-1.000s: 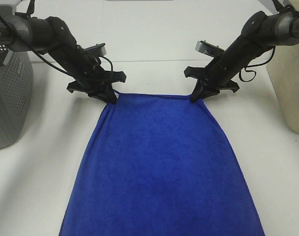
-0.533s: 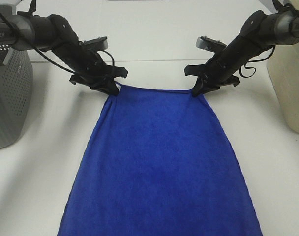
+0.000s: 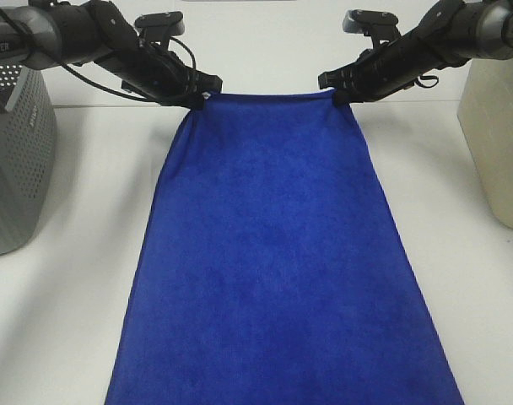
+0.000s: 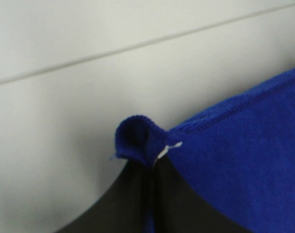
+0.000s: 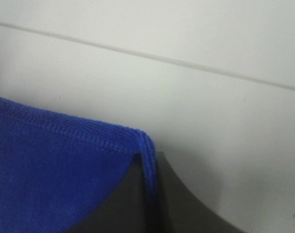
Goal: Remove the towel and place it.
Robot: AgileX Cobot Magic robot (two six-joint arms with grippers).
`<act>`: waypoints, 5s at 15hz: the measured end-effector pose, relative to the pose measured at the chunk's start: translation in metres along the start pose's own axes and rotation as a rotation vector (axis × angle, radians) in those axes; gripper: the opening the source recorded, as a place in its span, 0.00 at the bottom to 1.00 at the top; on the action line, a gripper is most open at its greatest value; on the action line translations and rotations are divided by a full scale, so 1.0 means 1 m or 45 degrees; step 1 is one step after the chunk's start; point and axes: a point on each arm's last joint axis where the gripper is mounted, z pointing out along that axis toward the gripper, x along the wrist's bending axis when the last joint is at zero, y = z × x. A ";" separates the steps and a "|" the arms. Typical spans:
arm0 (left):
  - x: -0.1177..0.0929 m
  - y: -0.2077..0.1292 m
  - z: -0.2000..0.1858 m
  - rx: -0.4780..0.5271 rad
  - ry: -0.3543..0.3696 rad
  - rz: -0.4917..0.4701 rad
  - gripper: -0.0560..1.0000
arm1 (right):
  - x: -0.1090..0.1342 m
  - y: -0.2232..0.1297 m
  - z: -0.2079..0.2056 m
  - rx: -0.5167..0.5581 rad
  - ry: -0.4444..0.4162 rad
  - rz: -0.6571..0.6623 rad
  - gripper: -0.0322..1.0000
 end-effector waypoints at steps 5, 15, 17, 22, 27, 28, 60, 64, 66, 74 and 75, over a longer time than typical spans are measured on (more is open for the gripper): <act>0.005 0.015 -0.001 -0.200 0.084 0.140 0.07 | 0.002 0.011 0.003 -0.165 -0.021 -0.076 0.04; 0.015 0.010 0.016 -0.364 0.187 0.212 0.07 | -0.005 0.014 0.028 -0.287 -0.014 -0.112 0.04; 0.014 0.010 0.017 -0.381 0.193 0.214 0.07 | -0.006 0.017 0.027 -0.311 -0.030 -0.096 0.04; 0.021 -0.008 0.037 -0.367 0.216 0.216 0.07 | -0.005 0.017 0.027 -0.315 -0.027 -0.090 0.04; 0.021 -0.012 0.040 -0.363 0.227 0.255 0.06 | -0.010 0.000 0.047 -0.273 -0.031 -0.069 0.04; 0.021 -0.012 0.041 -0.370 0.234 0.270 0.06 | -0.011 -0.001 0.051 -0.280 -0.031 -0.049 0.04; -0.037 0.066 -0.167 0.254 0.081 0.110 0.73 | 0.046 0.074 -0.200 0.314 -0.175 0.073 0.89; -0.012 0.083 -0.250 0.248 0.310 0.029 0.74 | 0.040 0.084 -0.282 0.155 -0.278 0.165 0.89; 0.015 0.085 -0.263 0.230 0.384 -0.032 0.74 | 0.029 0.083 -0.309 0.100 -0.329 0.215 0.89; 0.029 0.004 -0.382 0.315 0.515 -0.213 0.74 | 0.086 -0.047 -0.431 0.133 -0.413 0.305 0.87; 0.018 -0.015 -0.402 0.313 0.519 -0.211 0.74 | 0.097 -0.068 -0.444 0.110 -0.416 0.299 0.87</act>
